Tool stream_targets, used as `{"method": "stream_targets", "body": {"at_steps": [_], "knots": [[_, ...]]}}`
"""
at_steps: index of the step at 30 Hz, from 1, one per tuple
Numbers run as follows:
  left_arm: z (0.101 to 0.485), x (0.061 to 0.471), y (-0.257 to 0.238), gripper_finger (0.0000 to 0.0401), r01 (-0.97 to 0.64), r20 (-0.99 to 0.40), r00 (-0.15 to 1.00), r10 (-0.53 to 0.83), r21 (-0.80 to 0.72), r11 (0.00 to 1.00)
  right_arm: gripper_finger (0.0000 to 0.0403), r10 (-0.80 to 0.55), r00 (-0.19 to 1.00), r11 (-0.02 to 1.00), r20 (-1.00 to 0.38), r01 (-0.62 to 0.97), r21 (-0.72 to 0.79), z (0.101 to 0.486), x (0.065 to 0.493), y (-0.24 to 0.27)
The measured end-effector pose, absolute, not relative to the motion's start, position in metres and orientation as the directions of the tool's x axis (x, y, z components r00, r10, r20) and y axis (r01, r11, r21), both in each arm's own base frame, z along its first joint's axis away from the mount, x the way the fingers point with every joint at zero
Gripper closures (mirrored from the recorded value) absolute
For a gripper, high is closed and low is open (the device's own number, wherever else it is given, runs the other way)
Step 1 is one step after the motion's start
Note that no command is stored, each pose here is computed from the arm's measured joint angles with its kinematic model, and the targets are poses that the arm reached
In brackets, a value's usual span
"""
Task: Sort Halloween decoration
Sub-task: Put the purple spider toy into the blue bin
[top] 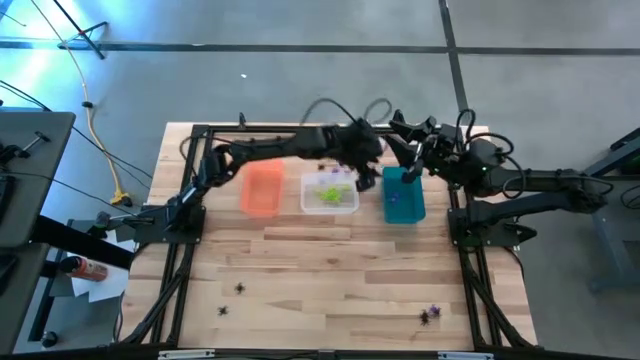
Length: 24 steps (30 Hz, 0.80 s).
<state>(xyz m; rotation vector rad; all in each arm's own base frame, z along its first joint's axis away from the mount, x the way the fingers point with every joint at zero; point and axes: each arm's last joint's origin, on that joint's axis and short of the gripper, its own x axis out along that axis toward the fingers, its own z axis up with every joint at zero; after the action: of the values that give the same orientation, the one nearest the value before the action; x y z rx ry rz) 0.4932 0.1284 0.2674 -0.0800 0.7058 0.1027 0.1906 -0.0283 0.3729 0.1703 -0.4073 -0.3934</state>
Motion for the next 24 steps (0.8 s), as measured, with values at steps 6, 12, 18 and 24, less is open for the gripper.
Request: {"method": "stream_targets", "body": {"at_steps": [6, 12, 18, 24], "knots": [[0.304, 0.454, 0.142, 0.0201, -0.204, -0.641, 0.765, 0.064, -0.146, 0.968, 0.0204, -0.344, 0.874, 0.932, 0.342, 0.275, 0.234, 0.376, 0.177, -0.025], [0.316, 0.413, 0.118, 0.0201, -0.192, -0.521, 0.851, 0.061, -0.203, 0.96, 0.0204, -0.234, 0.958, 0.936, 0.164, 0.177, 0.303, 0.362, 0.169, -0.021], [0.312, 0.363, 0.074, 0.0201, -0.142, -0.275, 0.96, 0.044, -0.346, 0.927, 0.0204, -0.099, 0.995, 0.93, 0.027, 0.083, 0.357, 0.348, 0.173, -0.017], [0.304, 0.318, 0.036, 0.0201, -0.109, -0.119, 0.991, 0.059, -0.477, 0.872, 0.0204, 0.047, 0.998, 0.921, -0.046, -0.025, 0.389, 0.338, 0.185, -0.014]]}}
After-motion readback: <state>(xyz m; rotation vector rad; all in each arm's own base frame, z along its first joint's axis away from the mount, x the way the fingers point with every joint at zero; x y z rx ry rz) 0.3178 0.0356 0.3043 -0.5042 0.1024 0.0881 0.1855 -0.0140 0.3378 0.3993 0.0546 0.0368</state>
